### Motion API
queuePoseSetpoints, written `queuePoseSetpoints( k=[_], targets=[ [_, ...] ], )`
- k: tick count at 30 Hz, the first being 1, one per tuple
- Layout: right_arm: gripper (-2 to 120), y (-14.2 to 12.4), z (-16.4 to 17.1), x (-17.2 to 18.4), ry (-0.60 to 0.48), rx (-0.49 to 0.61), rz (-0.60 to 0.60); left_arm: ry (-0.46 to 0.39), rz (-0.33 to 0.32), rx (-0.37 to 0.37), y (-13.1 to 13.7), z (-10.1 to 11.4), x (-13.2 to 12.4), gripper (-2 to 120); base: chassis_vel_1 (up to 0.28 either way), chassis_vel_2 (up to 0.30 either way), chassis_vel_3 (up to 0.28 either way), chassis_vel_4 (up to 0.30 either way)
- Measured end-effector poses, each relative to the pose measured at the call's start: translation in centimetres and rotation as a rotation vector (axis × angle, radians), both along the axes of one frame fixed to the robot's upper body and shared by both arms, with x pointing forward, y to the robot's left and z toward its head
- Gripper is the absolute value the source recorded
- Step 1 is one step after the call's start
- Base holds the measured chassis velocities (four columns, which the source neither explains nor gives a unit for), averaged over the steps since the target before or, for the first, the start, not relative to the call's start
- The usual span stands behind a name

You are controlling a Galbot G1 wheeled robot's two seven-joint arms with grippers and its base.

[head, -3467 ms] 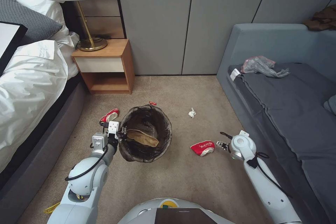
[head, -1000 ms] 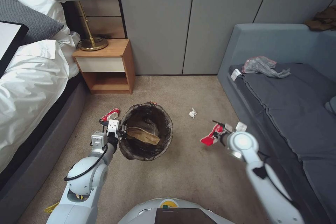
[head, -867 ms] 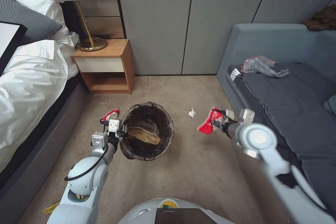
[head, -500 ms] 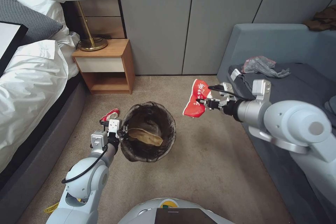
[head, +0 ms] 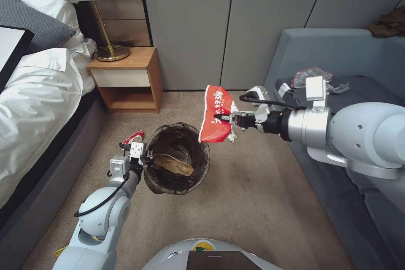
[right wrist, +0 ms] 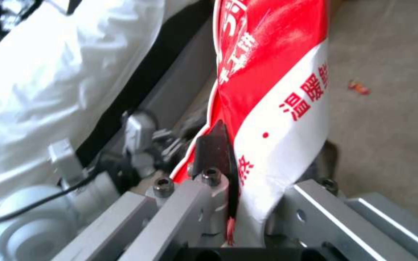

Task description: Pick up the trash bin, then pick up the garbage from the floor and place it into the trash bin.

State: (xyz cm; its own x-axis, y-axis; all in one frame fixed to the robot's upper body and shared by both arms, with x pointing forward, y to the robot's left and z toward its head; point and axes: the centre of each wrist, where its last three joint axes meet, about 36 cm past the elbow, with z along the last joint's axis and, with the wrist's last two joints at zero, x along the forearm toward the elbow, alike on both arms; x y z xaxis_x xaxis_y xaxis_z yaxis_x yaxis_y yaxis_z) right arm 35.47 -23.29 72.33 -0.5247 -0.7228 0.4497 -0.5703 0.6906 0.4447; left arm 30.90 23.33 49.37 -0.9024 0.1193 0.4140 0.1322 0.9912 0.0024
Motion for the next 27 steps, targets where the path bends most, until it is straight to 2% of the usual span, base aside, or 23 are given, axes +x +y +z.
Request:
queuePoseSetpoints(
  k=[3,6,8,10,18,27],
  targets=[
    [0,0.9,-0.2,0.7,0.016,-0.003,0.058,-0.002,-0.019,-0.005,0.1,-0.1,0.4,2,0.000,0.000,0.000,0.000],
    [0,3.2,-0.3,2.0,0.031,-0.032,0.139,-0.010,-0.035,-0.011,0.3,0.1,0.8,2,0.000,0.000,0.000,0.000],
    [0,3.6,-0.4,2.2,0.036,-0.039,0.151,-0.011,-0.037,-0.014,0.3,0.2,0.8,2,0.000,0.000,0.000,0.000],
    [0,5.6,-1.2,2.9,0.060,-0.071,0.194,-0.016,-0.042,-0.020,0.3,0.5,0.7,2,0.000,0.000,0.000,0.000],
    [0,9.8,-3.1,3.9,0.116,-0.135,0.249,-0.051,-0.063,-0.043,0.0,2.2,-0.6,2,0.000,0.000,0.000,0.000],
    [0,11.6,-4.8,4.3,0.148,-0.170,0.262,-0.070,-0.074,-0.058,-0.2,3.0,-1.2,2,0.000,0.000,0.000,0.000]
  ],
)
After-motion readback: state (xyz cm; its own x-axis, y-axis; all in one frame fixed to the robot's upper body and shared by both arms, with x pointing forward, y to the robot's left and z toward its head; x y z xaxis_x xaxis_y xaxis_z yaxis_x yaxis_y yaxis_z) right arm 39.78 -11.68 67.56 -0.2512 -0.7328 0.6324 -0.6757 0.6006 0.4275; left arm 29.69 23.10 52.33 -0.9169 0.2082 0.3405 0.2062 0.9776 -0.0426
